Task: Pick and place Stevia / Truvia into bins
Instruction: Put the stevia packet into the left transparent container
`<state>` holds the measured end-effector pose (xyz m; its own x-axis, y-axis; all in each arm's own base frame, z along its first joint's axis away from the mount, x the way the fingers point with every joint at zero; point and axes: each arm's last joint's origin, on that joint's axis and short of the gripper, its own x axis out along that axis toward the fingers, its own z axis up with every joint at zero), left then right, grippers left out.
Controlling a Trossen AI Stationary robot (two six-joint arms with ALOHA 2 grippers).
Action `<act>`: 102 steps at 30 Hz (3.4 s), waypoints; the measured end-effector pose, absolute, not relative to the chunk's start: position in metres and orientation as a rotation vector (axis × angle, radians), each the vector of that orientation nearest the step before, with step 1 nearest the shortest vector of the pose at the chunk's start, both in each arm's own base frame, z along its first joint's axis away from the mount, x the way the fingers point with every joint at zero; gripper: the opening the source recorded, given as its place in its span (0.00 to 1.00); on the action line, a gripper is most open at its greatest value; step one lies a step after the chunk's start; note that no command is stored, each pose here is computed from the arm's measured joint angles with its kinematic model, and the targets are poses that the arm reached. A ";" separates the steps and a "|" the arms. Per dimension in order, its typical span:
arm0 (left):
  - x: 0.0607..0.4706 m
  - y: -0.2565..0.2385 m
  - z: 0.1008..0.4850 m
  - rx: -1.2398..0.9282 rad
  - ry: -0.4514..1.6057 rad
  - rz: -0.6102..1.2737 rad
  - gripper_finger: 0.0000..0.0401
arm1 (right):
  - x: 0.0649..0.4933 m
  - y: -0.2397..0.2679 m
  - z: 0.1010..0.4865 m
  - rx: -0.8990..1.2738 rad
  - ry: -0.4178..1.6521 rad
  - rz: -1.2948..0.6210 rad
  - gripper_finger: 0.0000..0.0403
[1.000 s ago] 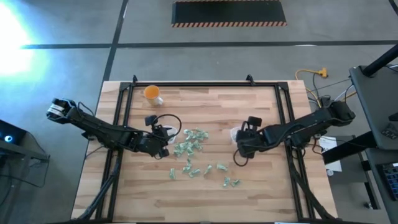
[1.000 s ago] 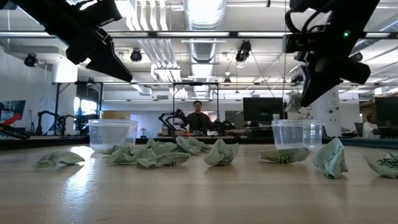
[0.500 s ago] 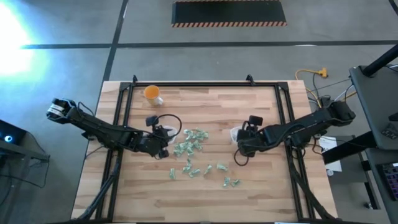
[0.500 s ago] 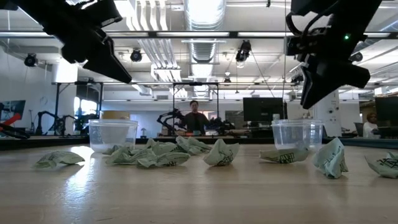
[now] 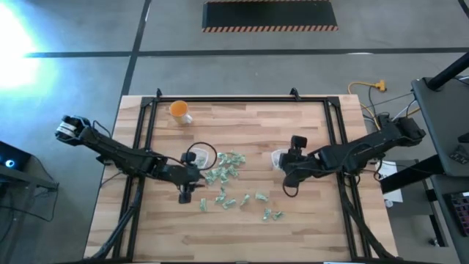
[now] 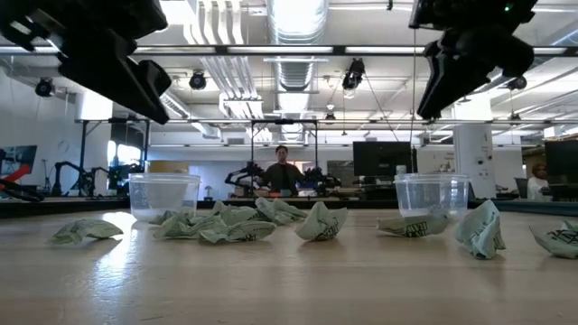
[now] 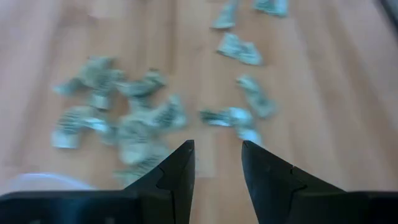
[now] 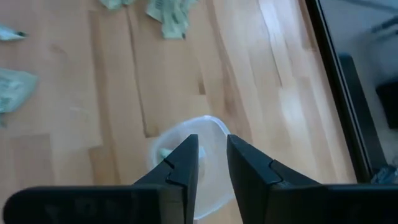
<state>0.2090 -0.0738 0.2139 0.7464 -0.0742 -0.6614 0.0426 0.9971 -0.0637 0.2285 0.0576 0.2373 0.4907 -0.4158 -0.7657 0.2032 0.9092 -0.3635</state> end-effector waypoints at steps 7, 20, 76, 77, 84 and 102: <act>0.208 -0.097 0.199 -0.138 0.824 -0.153 0.29 | 0.232 0.067 0.238 -0.296 0.953 -0.308 0.17; 0.230 -0.124 0.155 -0.168 0.924 -0.218 0.29 | 0.234 0.068 0.238 -0.287 0.934 -0.295 0.22; 0.205 -0.080 0.214 0.274 0.710 0.458 0.02 | 0.235 0.068 0.239 -0.290 0.927 -0.293 0.20; 0.201 -0.076 0.214 0.252 0.725 0.483 0.02 | 0.235 0.068 0.239 -0.290 0.927 -0.293 0.19; 0.195 -0.060 0.209 0.190 0.788 0.600 0.02 | 0.235 0.068 0.239 -0.289 0.925 -0.293 0.17; 0.207 -0.054 0.188 0.244 0.914 0.610 0.23 | 0.236 0.069 0.239 -0.284 0.916 -0.293 0.17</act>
